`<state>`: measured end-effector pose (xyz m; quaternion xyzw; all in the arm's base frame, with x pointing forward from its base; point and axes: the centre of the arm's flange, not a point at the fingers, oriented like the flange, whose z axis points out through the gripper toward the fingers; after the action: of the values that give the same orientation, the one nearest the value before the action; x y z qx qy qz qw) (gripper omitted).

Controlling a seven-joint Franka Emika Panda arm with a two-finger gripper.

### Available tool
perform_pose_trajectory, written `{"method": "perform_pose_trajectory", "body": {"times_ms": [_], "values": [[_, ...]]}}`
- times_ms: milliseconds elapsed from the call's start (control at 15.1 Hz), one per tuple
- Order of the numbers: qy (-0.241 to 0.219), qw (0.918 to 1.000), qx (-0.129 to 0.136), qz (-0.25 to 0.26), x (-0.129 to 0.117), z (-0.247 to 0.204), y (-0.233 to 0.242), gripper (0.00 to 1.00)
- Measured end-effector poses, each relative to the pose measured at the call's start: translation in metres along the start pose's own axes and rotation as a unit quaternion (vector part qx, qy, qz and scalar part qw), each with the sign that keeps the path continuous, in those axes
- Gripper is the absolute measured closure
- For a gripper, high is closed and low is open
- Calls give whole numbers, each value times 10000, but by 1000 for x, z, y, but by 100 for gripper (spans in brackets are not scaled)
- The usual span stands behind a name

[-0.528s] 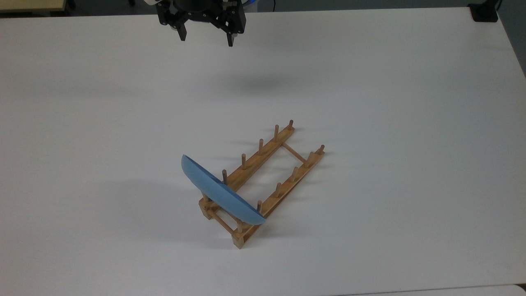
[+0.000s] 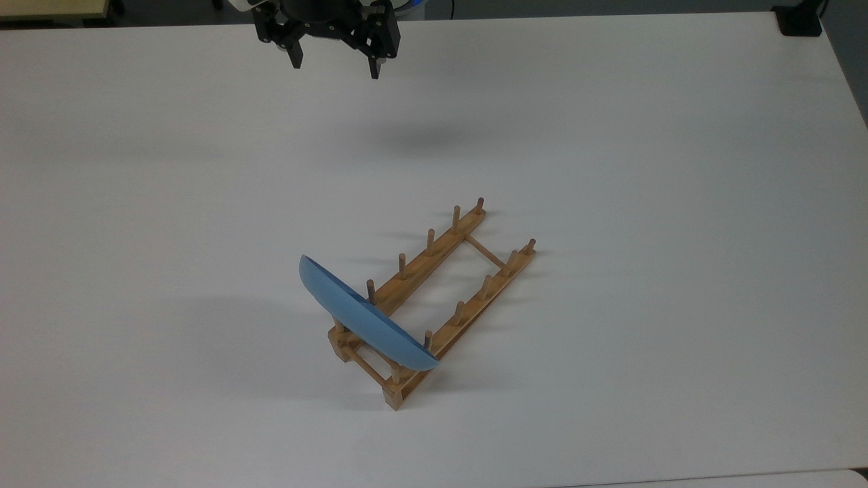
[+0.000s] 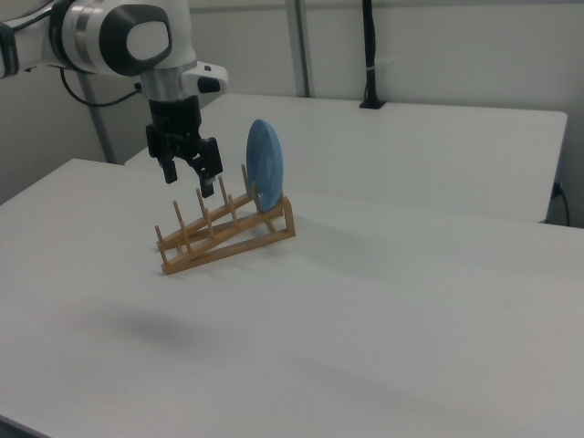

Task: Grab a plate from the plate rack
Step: 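Move the open gripper toward the blue plate in the wooden rack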

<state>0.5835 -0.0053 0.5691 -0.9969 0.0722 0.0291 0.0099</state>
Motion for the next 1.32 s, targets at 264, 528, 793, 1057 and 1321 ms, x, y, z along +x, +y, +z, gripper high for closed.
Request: {"method": "perform_pose_trajectory", "body": {"times_ms": [264, 528, 793, 1057, 1321], "values": [[-3, 10000, -3, 4, 1, 1, 0, 0], [145, 9995, 5, -293, 4, -4, -1, 0], [1540, 9866, -88, -530, 28, -36, -9, 0], [2715, 9525, -823, -1112, 49, -52, -35, 1], [3623, 8954, -1756, -1900, 85, -32, -66, 14]]}}
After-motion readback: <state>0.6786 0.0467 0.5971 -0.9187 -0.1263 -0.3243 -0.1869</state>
